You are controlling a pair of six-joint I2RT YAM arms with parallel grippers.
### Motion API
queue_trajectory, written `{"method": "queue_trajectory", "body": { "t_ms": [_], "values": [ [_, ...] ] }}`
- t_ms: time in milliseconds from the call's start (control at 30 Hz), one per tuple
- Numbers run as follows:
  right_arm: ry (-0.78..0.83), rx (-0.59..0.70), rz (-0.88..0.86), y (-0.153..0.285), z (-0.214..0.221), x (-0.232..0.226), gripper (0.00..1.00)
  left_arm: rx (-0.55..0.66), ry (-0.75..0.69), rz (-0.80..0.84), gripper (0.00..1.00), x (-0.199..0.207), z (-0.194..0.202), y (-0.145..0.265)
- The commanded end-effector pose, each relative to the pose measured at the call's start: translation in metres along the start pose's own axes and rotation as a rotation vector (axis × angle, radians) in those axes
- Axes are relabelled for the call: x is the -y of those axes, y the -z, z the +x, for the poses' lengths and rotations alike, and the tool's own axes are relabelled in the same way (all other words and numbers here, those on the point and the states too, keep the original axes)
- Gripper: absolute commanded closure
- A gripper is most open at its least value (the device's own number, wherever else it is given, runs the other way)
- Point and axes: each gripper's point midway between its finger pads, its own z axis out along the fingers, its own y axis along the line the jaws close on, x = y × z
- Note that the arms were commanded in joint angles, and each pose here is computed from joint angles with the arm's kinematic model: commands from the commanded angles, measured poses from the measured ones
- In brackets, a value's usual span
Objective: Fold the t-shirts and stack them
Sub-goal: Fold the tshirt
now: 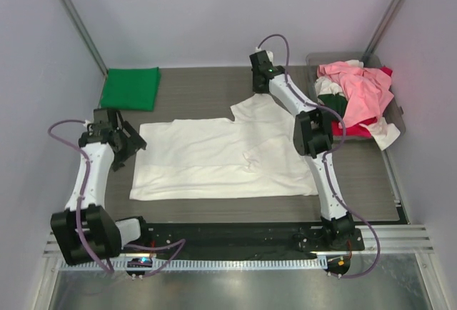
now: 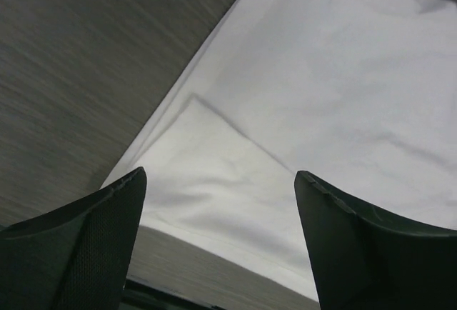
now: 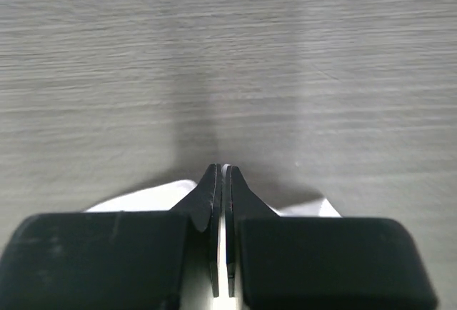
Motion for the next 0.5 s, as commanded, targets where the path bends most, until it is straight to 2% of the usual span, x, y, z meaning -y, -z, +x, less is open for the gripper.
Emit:
{"method": "queue_trajectory", "body": {
  "t_ms": [0, 33, 67, 100, 200, 233, 267, 333, 467],
  "values": [
    [-0.068, 0.111, -0.057, 0.071, -0.052, 0.001, 0.99, 0.117, -0.023, 0.039, 0.15, 0.031, -0.059, -0.021],
    [-0.076, 0.101, -0.067, 0.075, -0.049, 0.0, 0.99, 0.14, -0.02, 0.064, 0.18, 0.044, -0.076, -0.027],
    [-0.077, 0.083, -0.068, 0.08, -0.041, 0.003, 0.99, 0.131, -0.019, 0.081, 0.2, 0.052, -0.083, -0.034],
    [-0.083, 0.079, -0.074, 0.084, -0.039, 0.003, 0.99, 0.091, -0.019, 0.067, 0.21, 0.056, -0.084, -0.059],
    [-0.093, 0.068, -0.105, 0.092, -0.027, 0.003, 0.99, 0.101, -0.009, 0.091, 0.23, 0.076, -0.108, -0.081],
    [-0.089, 0.061, -0.113, 0.092, -0.023, 0.002, 0.99, 0.067, -0.016, 0.074, 0.25, 0.077, -0.107, -0.099],
    [-0.079, 0.046, -0.109, 0.09, -0.015, 0.003, 0.99, 0.084, -0.019, 0.078, 0.27, 0.084, -0.12, -0.103],
    [-0.074, 0.039, -0.11, 0.092, -0.012, 0.005, 0.99, 0.059, -0.034, 0.051, 0.34, 0.085, -0.123, -0.125],
    [-0.058, 0.018, -0.105, 0.091, 0.0, 0.008, 0.99, 0.046, -0.043, 0.052, 0.39, 0.094, -0.134, -0.144]
  ]
}}
